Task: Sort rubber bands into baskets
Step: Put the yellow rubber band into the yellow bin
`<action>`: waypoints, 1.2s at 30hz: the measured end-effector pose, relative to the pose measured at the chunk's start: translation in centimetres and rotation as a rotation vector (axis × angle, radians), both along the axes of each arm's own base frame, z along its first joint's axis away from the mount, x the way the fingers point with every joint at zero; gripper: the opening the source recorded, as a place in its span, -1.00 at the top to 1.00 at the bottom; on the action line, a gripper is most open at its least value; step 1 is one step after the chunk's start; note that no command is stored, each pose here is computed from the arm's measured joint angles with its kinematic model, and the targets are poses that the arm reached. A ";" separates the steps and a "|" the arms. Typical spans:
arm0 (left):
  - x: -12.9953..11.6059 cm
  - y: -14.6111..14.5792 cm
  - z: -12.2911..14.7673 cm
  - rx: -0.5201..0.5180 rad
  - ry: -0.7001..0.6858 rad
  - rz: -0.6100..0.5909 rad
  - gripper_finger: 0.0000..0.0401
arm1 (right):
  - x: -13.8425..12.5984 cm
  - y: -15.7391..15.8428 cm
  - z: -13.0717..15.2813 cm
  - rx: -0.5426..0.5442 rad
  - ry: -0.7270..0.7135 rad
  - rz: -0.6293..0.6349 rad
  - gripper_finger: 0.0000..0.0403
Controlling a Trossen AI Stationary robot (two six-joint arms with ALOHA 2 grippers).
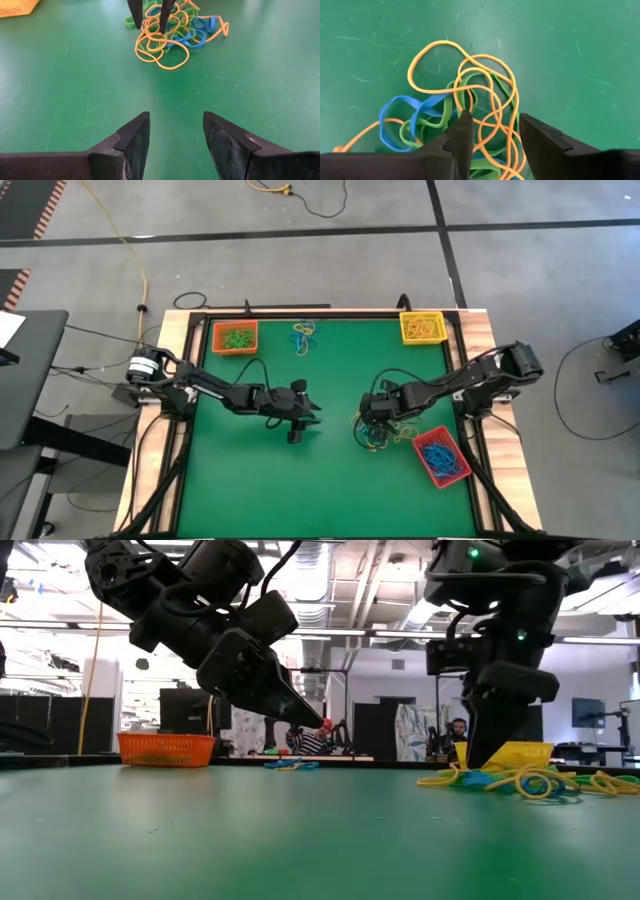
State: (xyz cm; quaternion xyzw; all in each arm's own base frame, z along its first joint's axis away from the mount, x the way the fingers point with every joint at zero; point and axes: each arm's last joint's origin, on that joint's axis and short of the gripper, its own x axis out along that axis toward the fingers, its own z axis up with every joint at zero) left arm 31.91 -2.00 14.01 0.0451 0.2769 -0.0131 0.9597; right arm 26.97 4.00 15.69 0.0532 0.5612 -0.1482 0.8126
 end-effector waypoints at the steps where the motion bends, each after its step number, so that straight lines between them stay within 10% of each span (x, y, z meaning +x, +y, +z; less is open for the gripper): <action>1: 0.0 0.0 0.0 0.000 0.000 0.000 0.13 | 0.0 0.1 0.0 -0.002 0.001 0.009 0.11; 10: 0.0 0.0 0.0 0.004 0.000 -0.002 0.13 | -0.2 0.7 0.0 -0.021 0.020 0.093 0.92; 36: 0.0 0.0 0.0 0.008 0.005 -0.004 0.13 | -1.2 3.0 11.1 -0.327 -0.199 0.101 0.94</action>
